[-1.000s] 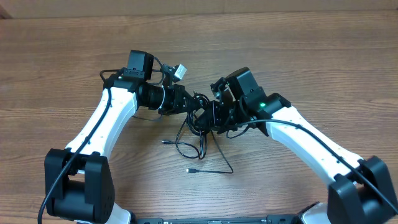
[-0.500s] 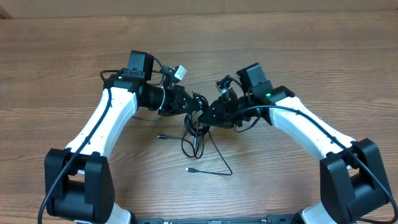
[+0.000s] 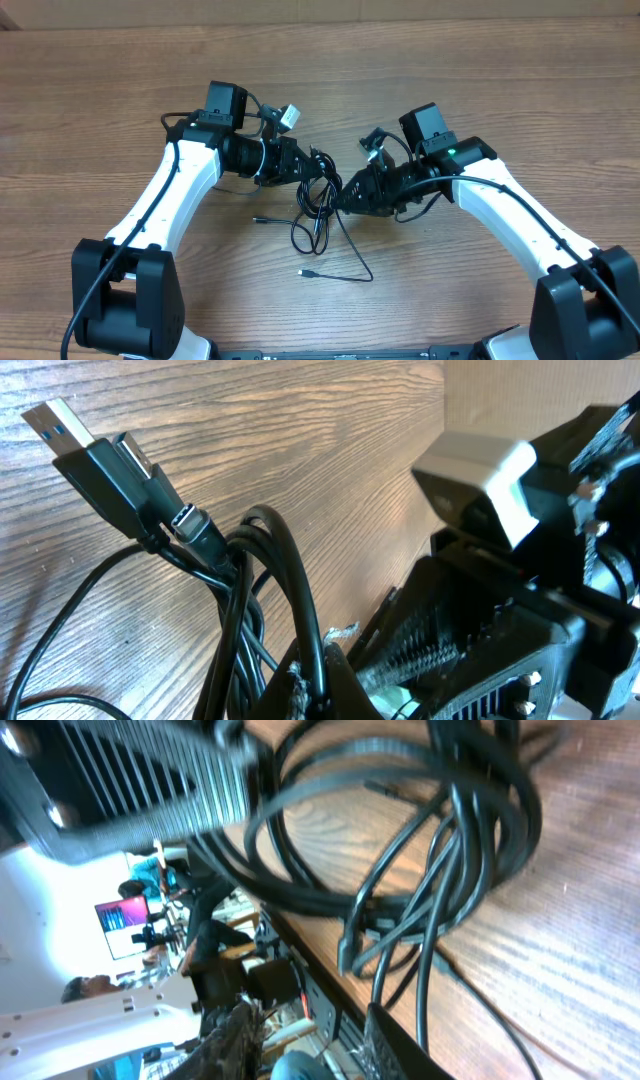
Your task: Untangle cables
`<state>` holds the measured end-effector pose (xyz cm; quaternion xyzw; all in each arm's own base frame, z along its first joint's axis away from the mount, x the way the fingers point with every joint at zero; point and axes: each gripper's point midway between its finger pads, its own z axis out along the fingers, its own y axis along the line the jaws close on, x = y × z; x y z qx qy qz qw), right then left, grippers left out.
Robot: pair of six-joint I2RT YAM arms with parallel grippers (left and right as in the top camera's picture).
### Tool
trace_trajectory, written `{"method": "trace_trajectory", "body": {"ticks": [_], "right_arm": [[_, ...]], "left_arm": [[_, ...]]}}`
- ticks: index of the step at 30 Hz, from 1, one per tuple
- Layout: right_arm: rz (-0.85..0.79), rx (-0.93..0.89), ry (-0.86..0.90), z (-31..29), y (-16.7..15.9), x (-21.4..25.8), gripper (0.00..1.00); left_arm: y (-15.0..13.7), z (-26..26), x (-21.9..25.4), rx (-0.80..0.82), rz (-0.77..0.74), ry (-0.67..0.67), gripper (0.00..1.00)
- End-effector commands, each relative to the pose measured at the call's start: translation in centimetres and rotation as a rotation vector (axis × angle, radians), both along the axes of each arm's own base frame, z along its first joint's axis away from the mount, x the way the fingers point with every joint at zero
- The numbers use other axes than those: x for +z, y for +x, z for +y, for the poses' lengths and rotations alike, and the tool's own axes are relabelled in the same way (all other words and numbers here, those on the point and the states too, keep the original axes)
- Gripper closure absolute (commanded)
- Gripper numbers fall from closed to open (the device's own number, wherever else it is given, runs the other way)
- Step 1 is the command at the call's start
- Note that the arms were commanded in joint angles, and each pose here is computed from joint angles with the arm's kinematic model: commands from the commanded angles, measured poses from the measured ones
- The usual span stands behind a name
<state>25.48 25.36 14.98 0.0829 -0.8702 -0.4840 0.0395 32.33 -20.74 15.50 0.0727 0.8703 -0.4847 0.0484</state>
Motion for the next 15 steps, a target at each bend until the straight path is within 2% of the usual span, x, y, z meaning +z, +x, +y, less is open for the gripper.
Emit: {"method": "trace_trajectory", "body": {"ticks": [1, 9, 15], "right_arm": [[-0.032, 0.012, -0.026, -0.1, -0.4, 0.1, 0.72], [-0.041, -0.052, -0.143, 1.0, 0.2, -1.3, 0.74], [0.016, -0.265, -0.319, 0.2, 2.0, -3.3, 0.79]], "left_arm": [[0.0, -0.4, 0.8, 0.000, 0.009, -0.034, 0.96], [0.0, -0.4, 0.8, 0.020, 0.043, -0.039, 0.96], [0.0, -0.4, 0.8, 0.021, 0.044, -0.039, 0.96]]}}
